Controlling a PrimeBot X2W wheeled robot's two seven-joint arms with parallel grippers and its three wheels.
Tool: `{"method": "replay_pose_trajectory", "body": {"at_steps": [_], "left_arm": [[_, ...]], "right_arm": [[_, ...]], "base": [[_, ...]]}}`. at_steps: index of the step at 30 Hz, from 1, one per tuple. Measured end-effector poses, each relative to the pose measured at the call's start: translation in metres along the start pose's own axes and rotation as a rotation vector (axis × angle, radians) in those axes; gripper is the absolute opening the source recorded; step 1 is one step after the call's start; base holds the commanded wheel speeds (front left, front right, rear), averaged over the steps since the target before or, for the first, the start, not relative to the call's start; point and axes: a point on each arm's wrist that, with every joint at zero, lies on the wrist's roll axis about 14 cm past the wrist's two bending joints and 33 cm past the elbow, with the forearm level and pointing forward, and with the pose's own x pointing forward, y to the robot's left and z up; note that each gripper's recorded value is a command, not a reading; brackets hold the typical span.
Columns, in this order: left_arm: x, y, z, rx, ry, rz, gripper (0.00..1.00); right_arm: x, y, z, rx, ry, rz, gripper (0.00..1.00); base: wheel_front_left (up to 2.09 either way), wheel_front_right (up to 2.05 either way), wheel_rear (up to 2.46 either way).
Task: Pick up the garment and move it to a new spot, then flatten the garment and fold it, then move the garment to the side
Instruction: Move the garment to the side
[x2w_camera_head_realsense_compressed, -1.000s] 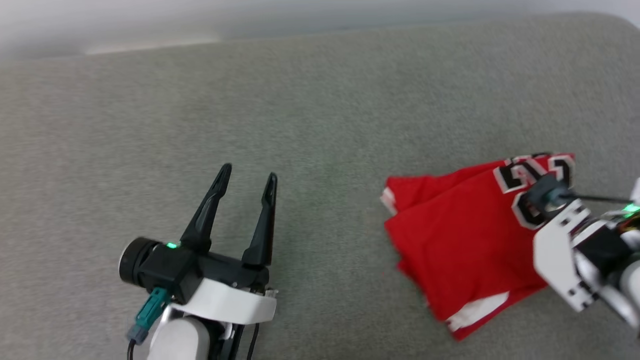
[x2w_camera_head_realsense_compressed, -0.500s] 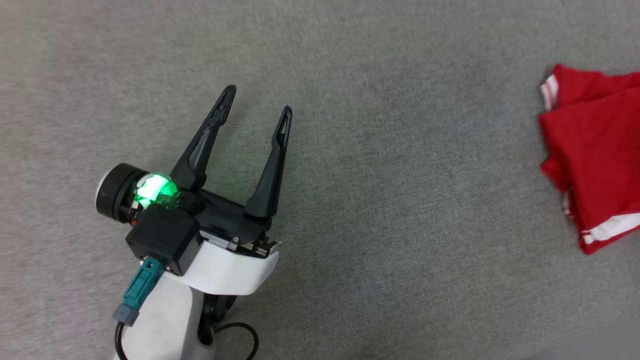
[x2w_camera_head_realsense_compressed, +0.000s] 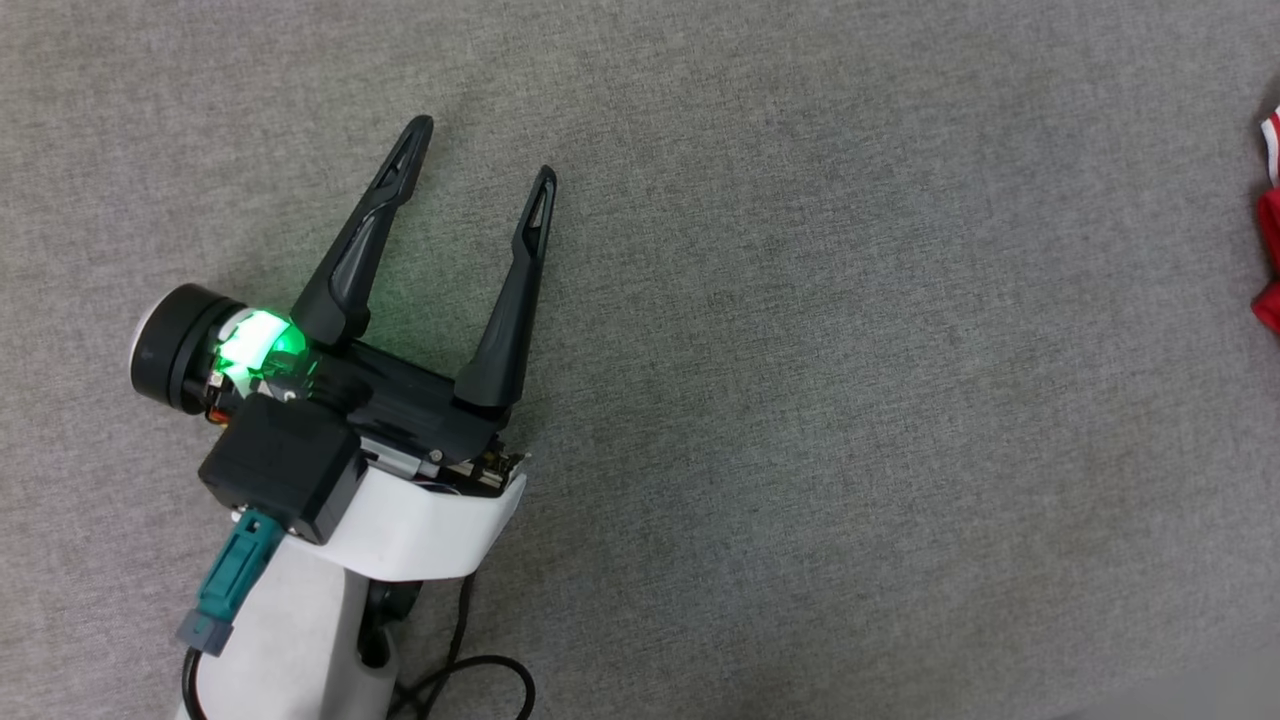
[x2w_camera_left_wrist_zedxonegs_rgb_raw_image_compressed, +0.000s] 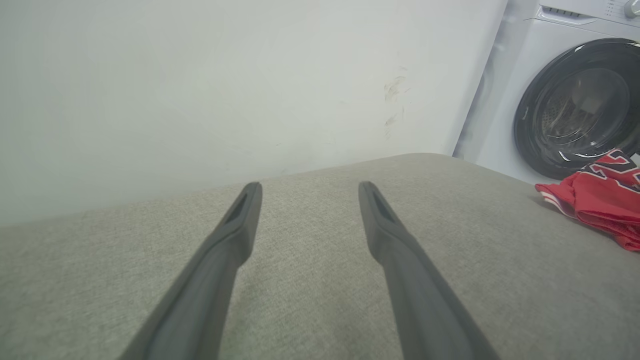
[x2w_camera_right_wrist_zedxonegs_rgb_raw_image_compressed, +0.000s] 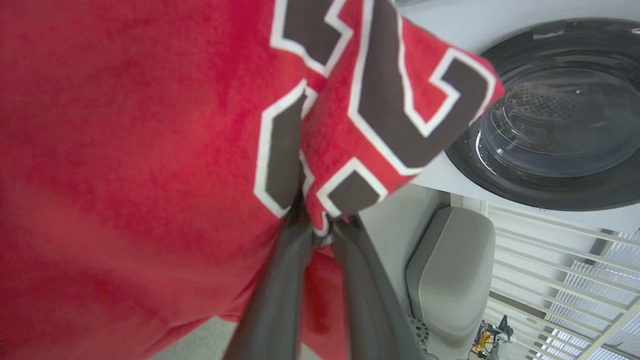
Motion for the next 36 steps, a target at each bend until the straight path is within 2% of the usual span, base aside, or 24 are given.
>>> {"method": "replay_pose_trajectory", "body": {"at_steps": [3,5,11,18,23,27,31,36], "left_arm": [[0.000,0.000,0.002,0.003,-0.004,-0.001,1.00],[0.000,-0.001,0.006,0.004,-0.008,-0.001,1.00],[-0.002,-0.001,0.029,0.010,-0.037,0.032,1.00],[-0.032,0.015,0.056,0.014,-0.025,0.153,1.00],[-0.064,0.031,0.084,0.062,-0.029,0.254,1.00],[-0.093,0.039,0.103,0.091,-0.033,0.334,1.00],[-0.121,0.044,0.119,0.117,-0.039,0.399,1.00],[-0.151,0.047,0.127,0.124,-0.029,0.463,1.00]], "right_arm": [[0.002,0.000,0.002,-0.003,-0.004,-0.008,0.00],[0.001,-0.002,0.007,0.003,-0.018,-0.018,1.00],[-0.014,-0.012,0.031,0.019,-0.081,-0.042,1.00],[-0.063,-0.023,0.096,0.100,-0.339,-0.049,1.00],[-0.122,-0.021,0.151,0.271,-0.629,-0.008,1.00],[-0.176,-0.003,0.185,0.431,-0.854,0.068,1.00],[-0.223,0.013,0.201,0.570,-1.023,0.133,1.00],[-0.258,0.040,0.203,0.718,-1.142,0.217,1.00]], "base": [[0.00,0.00,0.00],[0.00,0.00,0.00],[0.00,0.00,0.00],[0.00,0.00,0.00],[0.00,0.00,0.00],[0.00,0.00,0.00],[0.00,0.00,0.00],[0.00,0.00,0.00]]}}
